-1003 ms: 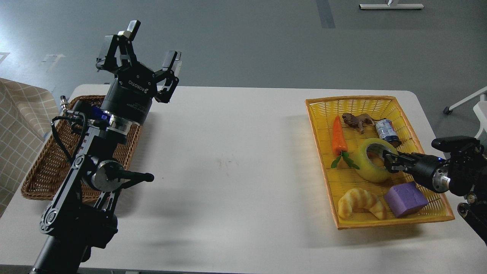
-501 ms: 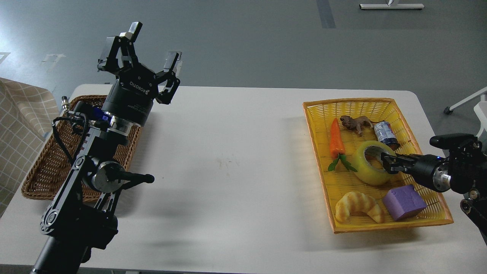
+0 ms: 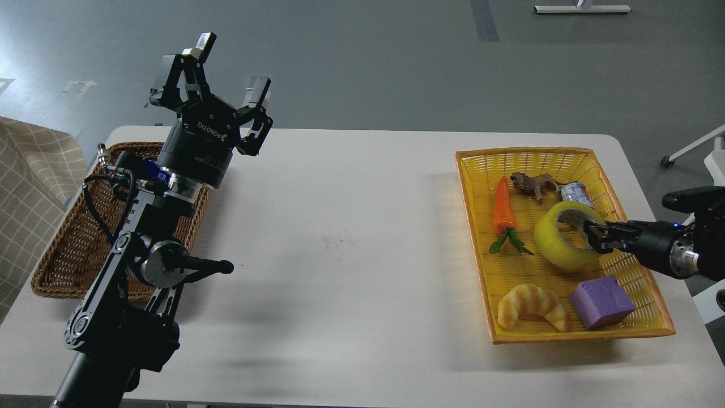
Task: Place and transfer tape with both arms
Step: 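Lift the tape roll with the right gripper and set it on the table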
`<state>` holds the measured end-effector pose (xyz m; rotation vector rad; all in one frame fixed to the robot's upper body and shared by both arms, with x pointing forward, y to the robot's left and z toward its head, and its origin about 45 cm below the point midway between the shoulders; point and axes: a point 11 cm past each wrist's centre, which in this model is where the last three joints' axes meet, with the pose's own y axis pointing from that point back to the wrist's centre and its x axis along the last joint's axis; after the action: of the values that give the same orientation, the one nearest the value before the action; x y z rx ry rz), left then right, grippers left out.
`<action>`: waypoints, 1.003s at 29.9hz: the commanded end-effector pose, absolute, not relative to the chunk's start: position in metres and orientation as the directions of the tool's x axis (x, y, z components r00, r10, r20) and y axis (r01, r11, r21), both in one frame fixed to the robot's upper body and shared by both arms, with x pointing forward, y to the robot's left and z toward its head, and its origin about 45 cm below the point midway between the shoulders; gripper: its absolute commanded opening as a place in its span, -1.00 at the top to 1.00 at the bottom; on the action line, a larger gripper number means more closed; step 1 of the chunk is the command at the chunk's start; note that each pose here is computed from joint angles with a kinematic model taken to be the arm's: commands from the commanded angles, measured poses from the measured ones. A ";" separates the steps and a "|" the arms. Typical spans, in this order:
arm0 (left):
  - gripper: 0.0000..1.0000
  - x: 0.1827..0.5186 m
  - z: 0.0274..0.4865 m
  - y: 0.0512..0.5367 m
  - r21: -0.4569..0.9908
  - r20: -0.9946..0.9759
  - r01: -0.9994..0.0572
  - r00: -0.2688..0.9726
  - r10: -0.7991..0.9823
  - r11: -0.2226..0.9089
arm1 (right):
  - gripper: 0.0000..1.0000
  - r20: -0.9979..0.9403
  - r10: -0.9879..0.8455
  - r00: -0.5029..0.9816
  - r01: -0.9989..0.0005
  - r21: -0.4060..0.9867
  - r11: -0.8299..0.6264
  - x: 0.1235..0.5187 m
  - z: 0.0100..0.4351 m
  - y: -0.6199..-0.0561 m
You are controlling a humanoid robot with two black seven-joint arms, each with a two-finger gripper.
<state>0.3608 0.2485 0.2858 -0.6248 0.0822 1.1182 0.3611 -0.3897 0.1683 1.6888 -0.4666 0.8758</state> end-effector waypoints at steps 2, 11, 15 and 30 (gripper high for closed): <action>-0.96 0.361 0.285 0.248 -0.423 -0.367 -0.860 0.451 0.814 0.286 | 0.70 0.807 0.145 0.573 -0.730 0.582 -0.359 0.379 0.201 -0.367; -0.96 0.362 0.284 0.248 -0.417 -0.369 -0.864 0.445 0.816 0.282 | 0.70 0.818 0.233 0.526 -0.693 0.571 -0.440 0.406 0.226 -0.314; -0.96 0.362 0.284 0.248 -0.418 -0.369 -0.864 0.445 0.816 0.281 | 0.72 0.788 0.345 0.510 -0.598 0.613 -0.517 0.410 0.213 -0.252; -0.96 0.363 0.286 0.254 -0.421 -0.365 -0.866 0.434 0.823 0.270 | 0.70 0.754 0.506 0.418 -0.456 0.656 -0.601 0.419 0.184 -0.099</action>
<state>0.3627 0.2535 0.2861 -0.6214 0.0782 1.1359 0.4166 -0.1216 0.1892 1.7555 0.0455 1.3306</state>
